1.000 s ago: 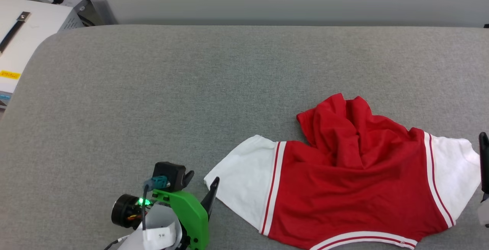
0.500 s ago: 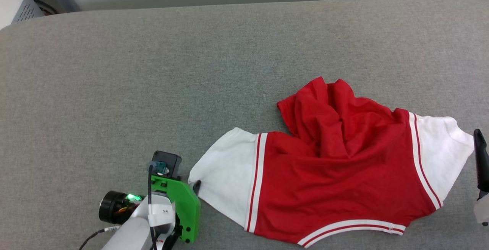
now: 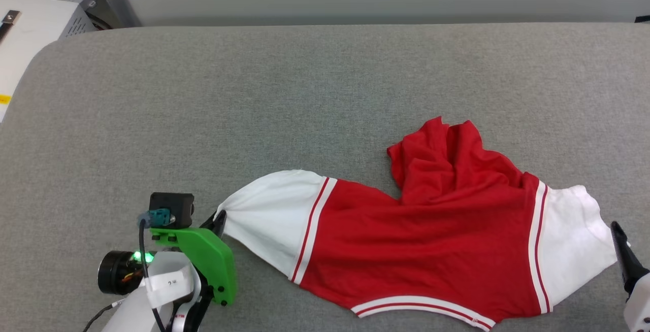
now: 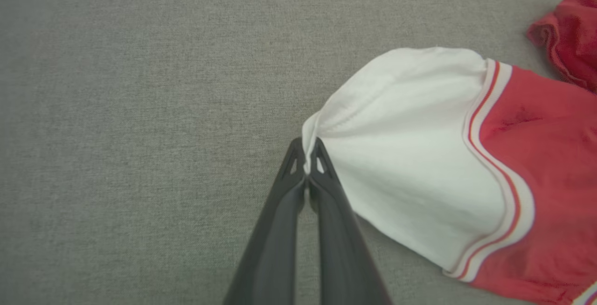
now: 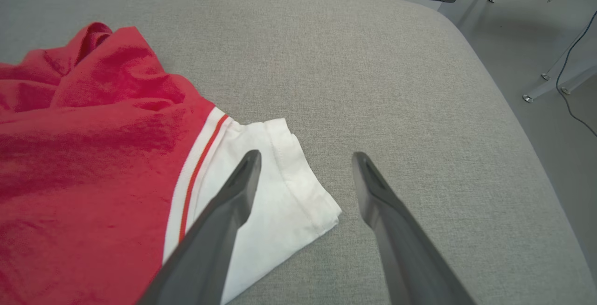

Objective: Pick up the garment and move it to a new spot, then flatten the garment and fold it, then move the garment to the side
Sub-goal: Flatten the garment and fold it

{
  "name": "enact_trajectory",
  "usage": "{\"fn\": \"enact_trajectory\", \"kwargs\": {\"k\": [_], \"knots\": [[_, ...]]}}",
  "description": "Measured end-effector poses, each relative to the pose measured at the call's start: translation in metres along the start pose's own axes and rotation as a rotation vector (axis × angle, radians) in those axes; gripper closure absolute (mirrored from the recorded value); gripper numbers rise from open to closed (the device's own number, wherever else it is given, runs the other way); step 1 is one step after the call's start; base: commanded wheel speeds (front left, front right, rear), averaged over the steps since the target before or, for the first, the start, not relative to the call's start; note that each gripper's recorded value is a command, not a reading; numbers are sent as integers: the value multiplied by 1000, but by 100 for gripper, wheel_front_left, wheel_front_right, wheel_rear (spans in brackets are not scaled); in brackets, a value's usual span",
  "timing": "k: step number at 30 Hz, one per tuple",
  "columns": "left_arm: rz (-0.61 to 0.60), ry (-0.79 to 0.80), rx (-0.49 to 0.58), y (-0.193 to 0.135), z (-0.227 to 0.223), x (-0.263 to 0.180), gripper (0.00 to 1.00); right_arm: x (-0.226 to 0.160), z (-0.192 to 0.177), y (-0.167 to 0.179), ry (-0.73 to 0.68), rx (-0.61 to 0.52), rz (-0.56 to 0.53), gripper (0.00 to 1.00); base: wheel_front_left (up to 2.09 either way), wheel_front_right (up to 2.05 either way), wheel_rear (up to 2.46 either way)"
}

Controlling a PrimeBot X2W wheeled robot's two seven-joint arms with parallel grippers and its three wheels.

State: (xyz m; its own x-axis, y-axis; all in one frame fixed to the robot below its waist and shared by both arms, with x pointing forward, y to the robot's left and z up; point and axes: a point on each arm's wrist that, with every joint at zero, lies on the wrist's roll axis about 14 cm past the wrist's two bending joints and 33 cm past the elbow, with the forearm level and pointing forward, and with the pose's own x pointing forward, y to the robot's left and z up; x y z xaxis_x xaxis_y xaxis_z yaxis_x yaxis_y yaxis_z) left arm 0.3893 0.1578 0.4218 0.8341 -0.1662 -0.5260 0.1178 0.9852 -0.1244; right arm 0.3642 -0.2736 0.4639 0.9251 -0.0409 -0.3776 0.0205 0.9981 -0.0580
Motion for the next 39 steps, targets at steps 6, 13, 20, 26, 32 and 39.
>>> {"fn": "enact_trajectory", "kwargs": {"k": [6,13,20,26,32,39], "knots": [[-45,4,-25,-7,8,-35,100,2,-27,4,201,-3,31,0,0,0,0],[-97,60,-15,-21,8,-46,100,14,-53,-7,399,-1,14,0,0,0,0],[-96,90,-28,-20,5,-47,100,32,-85,-11,580,-21,14,0,0,0,0],[-80,102,-37,-15,2,-46,100,31,-103,-1,671,-16,57,58,0,0,0],[-72,89,-38,-13,4,-50,100,30,-99,8,654,-13,102,100,0,0,0],[-67,-38,-37,-11,35,-63,100,32,-47,-1,449,-34,95,100,0,0,0]]}}
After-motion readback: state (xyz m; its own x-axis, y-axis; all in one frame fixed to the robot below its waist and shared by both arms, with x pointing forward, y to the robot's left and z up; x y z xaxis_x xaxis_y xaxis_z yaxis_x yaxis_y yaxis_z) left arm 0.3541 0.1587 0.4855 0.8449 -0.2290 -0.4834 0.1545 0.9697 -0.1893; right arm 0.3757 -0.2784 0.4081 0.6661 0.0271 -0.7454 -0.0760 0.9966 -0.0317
